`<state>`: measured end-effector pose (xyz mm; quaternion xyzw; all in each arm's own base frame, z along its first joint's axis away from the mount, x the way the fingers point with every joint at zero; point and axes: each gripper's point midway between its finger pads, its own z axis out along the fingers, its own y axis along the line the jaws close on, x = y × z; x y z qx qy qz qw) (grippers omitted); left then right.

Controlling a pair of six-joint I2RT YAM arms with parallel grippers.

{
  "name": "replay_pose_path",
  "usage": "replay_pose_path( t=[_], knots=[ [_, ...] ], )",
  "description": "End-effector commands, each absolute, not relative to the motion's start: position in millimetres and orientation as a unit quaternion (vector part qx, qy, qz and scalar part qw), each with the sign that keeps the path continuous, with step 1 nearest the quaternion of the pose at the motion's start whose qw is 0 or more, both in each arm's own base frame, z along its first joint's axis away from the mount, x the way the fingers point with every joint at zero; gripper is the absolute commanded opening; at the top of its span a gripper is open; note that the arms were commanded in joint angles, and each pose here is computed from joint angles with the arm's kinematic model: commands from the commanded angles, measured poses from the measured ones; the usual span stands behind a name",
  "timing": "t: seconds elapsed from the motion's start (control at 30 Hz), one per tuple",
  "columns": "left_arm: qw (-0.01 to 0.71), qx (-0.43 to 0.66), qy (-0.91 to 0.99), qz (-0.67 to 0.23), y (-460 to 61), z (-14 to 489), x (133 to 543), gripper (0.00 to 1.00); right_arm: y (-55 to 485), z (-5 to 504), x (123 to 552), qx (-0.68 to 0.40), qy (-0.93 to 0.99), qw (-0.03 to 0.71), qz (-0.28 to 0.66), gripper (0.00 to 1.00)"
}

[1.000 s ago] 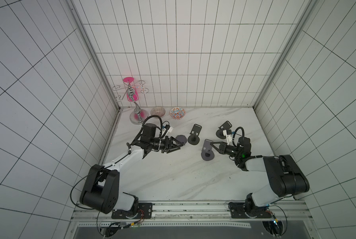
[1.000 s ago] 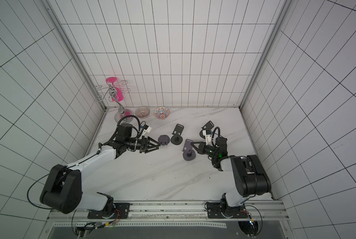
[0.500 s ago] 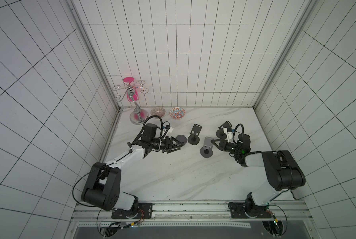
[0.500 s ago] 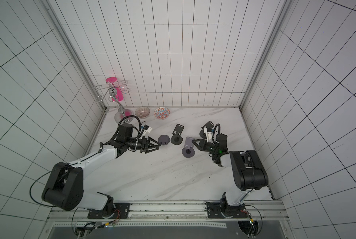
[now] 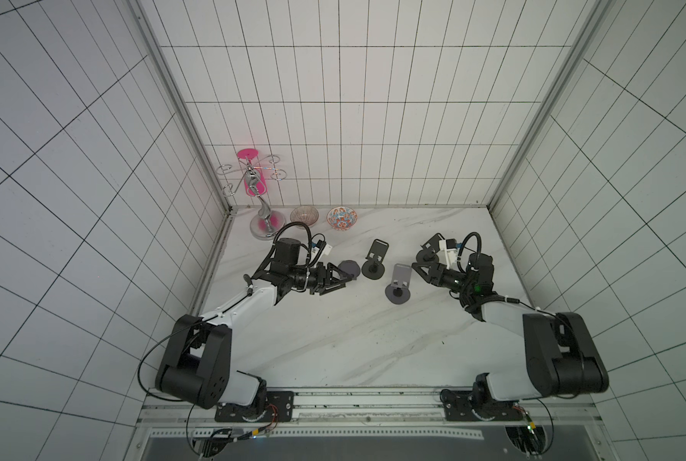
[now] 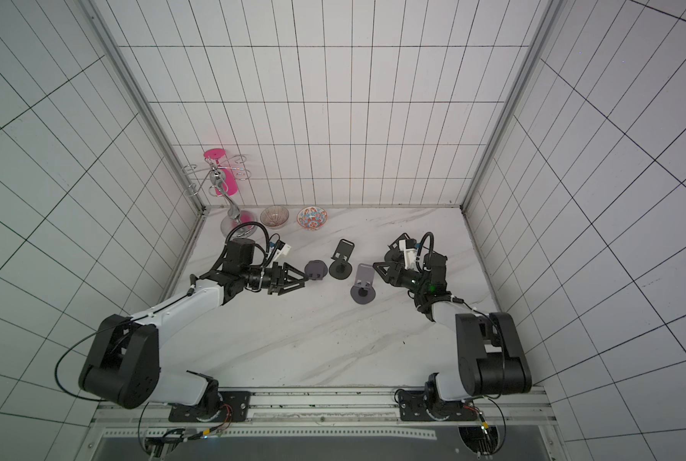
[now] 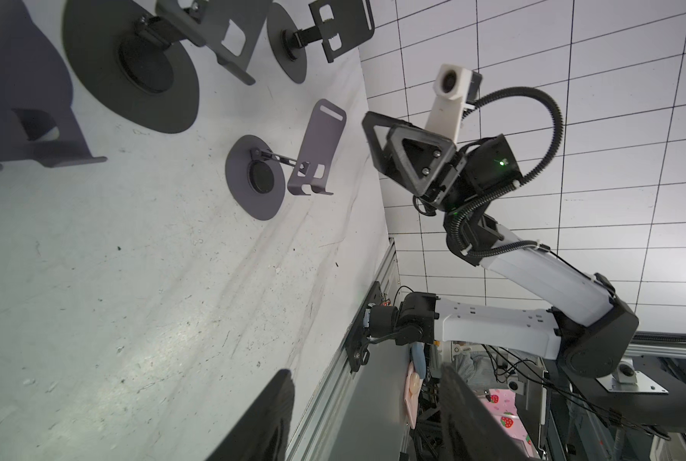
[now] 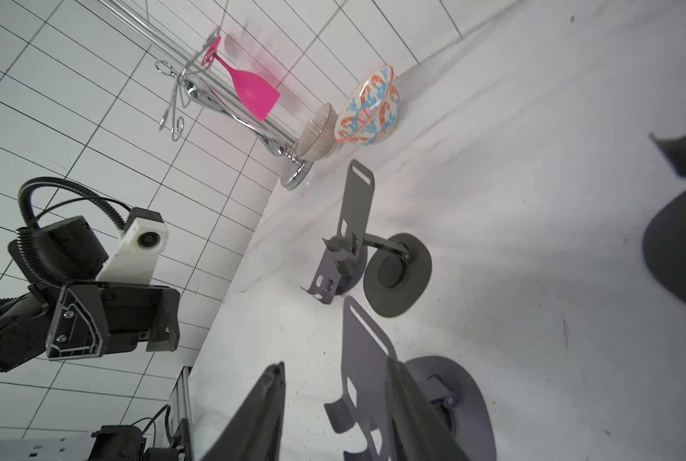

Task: Open the phone stand
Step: Place the phone stand at the center of the board, then pick up the phone stand at the center of the board.

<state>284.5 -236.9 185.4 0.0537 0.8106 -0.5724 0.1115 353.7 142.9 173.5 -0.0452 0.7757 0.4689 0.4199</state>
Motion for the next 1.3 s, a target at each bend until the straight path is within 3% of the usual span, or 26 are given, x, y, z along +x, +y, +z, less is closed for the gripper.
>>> replay_pose_path(
  t=[0.0, 0.2, 0.43, 0.73, 1.27],
  knots=[
    [0.156, 0.048, 0.843, -0.513, -220.0, 177.6, 296.3, 0.63, 133.5, 206.7, 350.8, -0.065, 0.785, 0.449, 0.422, 0.51],
    [0.202, 0.011, 0.873, -0.444, -196.6, 160.8, 294.2, 0.64, 165.9, 246.0, 322.9, -0.113, 0.803, 0.421, 0.407, 0.61],
    [0.227, -0.022, 0.892, -0.390, -177.4, 146.3, 299.6, 0.62, 245.1, 222.3, 316.9, -0.130, 0.835, 0.332, 0.419, 0.62],
    [0.298, -0.081, 0.867, -0.390, -173.5, 144.9, 346.7, 0.46, 285.9, 150.2, 350.2, -0.113, 0.879, 0.289, 0.362, 0.68],
    [0.313, -0.094, 0.861, -0.389, -195.8, 99.8, 396.8, 0.46, 321.8, 96.7, 408.4, -0.126, 0.895, 0.266, 0.336, 0.68]
  ],
)
